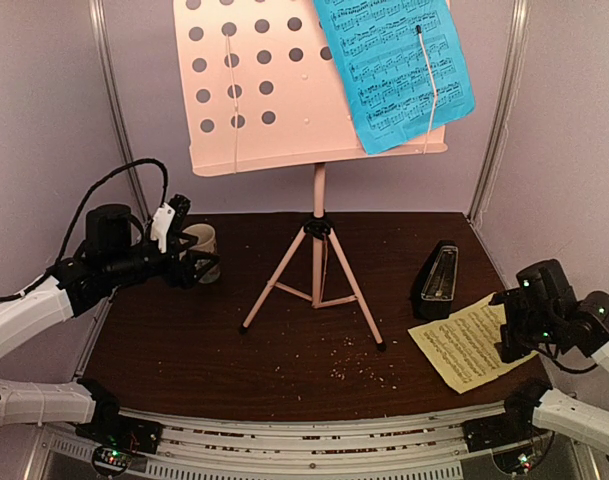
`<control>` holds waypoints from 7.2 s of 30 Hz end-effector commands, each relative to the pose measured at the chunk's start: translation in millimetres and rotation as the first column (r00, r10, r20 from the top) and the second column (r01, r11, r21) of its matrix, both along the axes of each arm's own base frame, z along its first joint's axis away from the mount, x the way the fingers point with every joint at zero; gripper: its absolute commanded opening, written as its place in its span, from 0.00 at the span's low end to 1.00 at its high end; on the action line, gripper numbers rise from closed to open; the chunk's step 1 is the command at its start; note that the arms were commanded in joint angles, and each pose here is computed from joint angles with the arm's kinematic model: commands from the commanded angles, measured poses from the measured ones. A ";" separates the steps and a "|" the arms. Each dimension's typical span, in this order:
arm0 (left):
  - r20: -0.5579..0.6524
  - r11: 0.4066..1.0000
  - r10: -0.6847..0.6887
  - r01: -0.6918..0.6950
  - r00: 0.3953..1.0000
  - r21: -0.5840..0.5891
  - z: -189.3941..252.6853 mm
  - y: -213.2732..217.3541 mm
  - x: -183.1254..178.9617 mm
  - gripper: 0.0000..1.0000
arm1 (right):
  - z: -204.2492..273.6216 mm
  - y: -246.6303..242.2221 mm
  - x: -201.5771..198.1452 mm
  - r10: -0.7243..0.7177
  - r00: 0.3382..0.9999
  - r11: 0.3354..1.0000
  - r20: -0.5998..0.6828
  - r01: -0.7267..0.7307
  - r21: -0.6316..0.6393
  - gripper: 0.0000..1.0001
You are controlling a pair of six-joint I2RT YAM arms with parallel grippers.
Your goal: Pack up the instrument practice props
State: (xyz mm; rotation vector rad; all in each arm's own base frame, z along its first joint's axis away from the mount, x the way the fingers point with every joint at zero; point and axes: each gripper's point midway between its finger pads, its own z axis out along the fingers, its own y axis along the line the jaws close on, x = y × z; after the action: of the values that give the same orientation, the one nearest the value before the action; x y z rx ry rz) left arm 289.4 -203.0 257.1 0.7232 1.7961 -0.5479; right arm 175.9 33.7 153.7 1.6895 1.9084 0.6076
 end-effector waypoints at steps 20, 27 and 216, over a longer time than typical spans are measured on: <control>-0.133 0.917 -0.033 -0.023 0.991 -0.399 30.2 -0.2 -31.9 0.83 | 94.6 207.0 96.6 0.923 0.250 0.382 0.292 -0.685 -0.620 0.78; -0.158 0.925 -0.079 0.013 0.984 -0.380 20.7 -5.5 -38.5 0.83 | 63.0 260.8 89.7 0.989 0.030 0.133 0.143 -0.583 -0.801 0.73; 0.224 0.661 -0.409 0.456 0.885 -0.596 286.3 -235.6 -99.8 0.70 | 144.1 -20.7 43.3 0.206 0.812 0.912 0.546 0.044 -0.409 0.00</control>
State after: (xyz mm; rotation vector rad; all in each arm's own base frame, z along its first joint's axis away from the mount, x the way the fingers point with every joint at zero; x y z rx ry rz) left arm 204.5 -460.3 525.5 0.6788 1.2935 -1.3247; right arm 231.7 28.5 346.9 0.8452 1.4708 0.6543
